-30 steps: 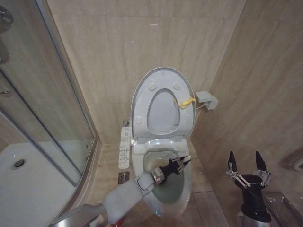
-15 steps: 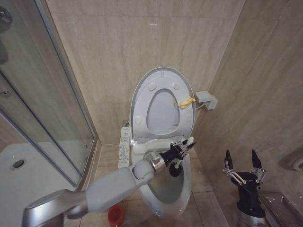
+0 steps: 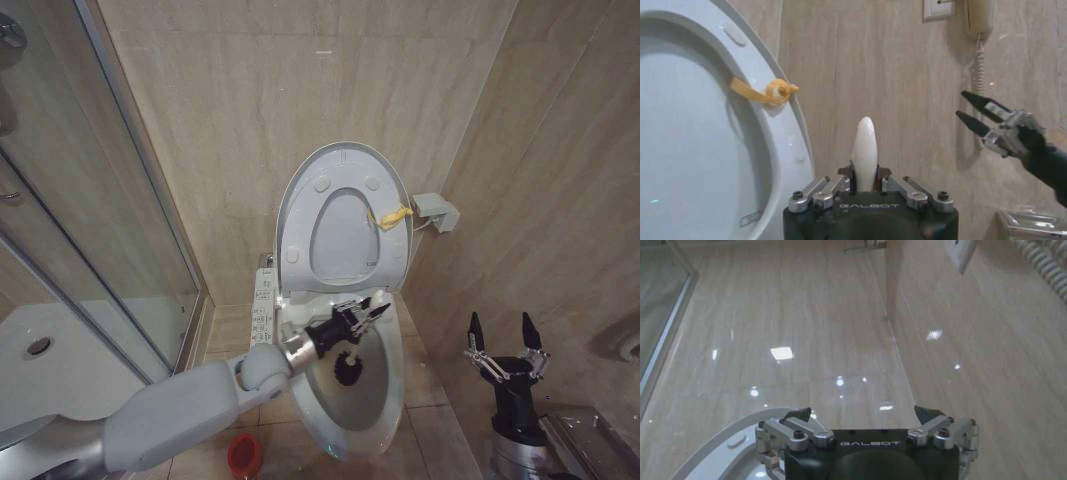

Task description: Open the toilet lid, clean the toilet bowl with a toilet brush, close the toilet lid, and flush.

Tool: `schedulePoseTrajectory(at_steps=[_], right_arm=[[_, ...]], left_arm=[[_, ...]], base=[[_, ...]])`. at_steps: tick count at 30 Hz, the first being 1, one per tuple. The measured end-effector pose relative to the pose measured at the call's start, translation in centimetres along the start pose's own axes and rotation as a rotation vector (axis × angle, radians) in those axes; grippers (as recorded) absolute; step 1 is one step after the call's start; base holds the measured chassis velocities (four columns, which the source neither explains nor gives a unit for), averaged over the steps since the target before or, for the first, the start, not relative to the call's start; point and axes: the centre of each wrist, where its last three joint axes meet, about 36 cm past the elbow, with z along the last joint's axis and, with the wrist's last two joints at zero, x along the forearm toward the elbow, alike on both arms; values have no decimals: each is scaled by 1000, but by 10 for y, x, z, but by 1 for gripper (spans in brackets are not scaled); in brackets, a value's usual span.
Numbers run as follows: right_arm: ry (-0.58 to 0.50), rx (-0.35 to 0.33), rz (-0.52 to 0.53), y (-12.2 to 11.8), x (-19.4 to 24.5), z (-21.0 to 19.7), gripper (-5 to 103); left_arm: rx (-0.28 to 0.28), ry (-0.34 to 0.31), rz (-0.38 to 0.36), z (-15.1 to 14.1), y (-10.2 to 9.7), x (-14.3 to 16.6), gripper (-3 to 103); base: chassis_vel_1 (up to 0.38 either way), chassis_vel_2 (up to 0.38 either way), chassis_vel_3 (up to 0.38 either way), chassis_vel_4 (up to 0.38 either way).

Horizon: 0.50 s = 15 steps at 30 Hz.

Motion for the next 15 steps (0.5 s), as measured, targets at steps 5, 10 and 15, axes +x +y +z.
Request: schedulePoseTrajectory(at_steps=[5,10,15], right_arm=[[16,3,6,-4,-1,4,100],[34,18,7,-11,-1,7,100],[45,20,-2,-13,-1,9,100]], left_arm=[[6,-61,-18,-21,-9,19,21],[-17,-104,-76,-44,-22,37,21],[-65,-88,-127,-58,-34,71,21]], base=[[0,0,0,0],[0,0,0,0],[0,0,0,0]])
